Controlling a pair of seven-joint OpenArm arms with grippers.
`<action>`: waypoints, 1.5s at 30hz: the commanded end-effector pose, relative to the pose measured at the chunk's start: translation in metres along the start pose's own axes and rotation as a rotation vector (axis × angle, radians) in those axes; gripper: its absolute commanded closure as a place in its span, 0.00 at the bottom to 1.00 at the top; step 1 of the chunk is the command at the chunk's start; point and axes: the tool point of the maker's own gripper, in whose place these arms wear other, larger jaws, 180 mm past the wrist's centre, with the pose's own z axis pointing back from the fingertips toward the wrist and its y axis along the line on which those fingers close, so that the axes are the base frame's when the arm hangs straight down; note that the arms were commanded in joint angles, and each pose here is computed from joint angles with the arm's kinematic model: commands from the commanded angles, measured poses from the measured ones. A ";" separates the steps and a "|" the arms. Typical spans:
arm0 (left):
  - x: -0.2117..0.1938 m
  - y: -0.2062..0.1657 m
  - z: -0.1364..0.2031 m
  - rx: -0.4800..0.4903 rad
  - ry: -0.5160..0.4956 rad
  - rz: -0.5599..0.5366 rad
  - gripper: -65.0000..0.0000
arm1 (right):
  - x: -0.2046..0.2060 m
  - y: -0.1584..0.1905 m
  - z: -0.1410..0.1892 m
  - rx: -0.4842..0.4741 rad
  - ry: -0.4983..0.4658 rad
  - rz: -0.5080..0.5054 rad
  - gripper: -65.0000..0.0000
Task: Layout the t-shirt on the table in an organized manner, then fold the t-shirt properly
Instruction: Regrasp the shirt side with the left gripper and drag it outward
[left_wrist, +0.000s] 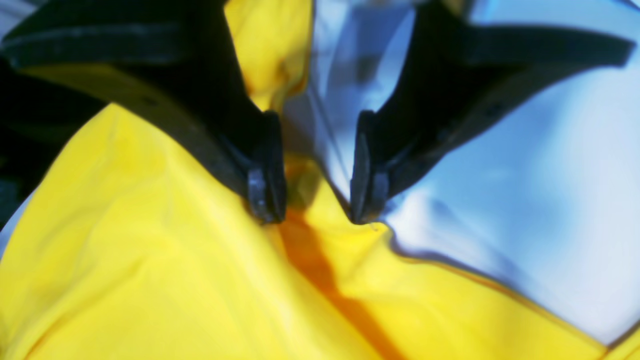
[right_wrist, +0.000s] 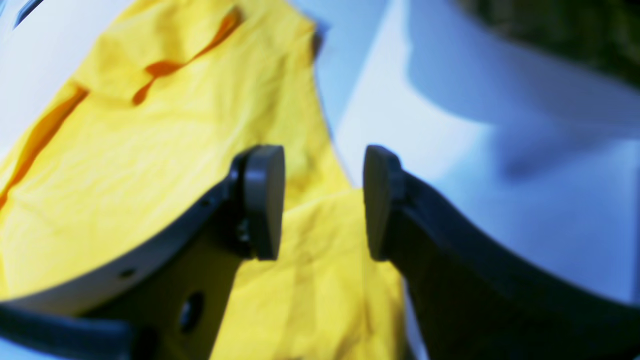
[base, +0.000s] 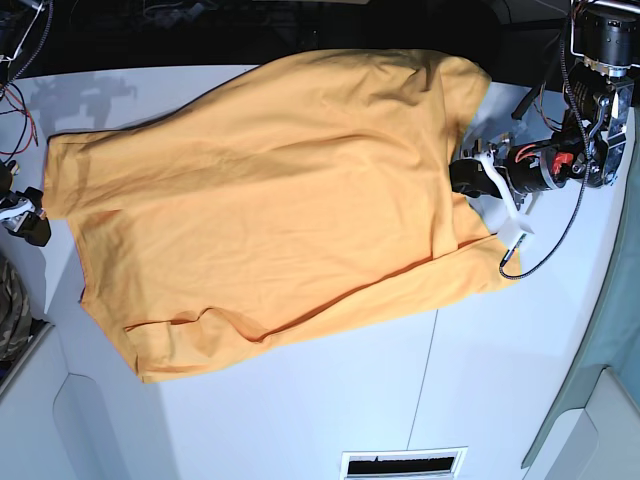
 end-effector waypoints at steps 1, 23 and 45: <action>0.003 0.003 0.000 0.009 0.001 0.000 0.60 | 0.017 0.001 0.001 0.010 -0.039 0.024 0.60; -0.007 0.069 0.042 0.214 0.103 -0.113 1.00 | -0.053 -0.004 -0.054 -0.052 0.113 0.162 1.00; 0.083 0.087 0.078 0.229 -0.157 -0.032 0.59 | -0.044 0.003 -0.054 -0.016 0.067 0.086 0.75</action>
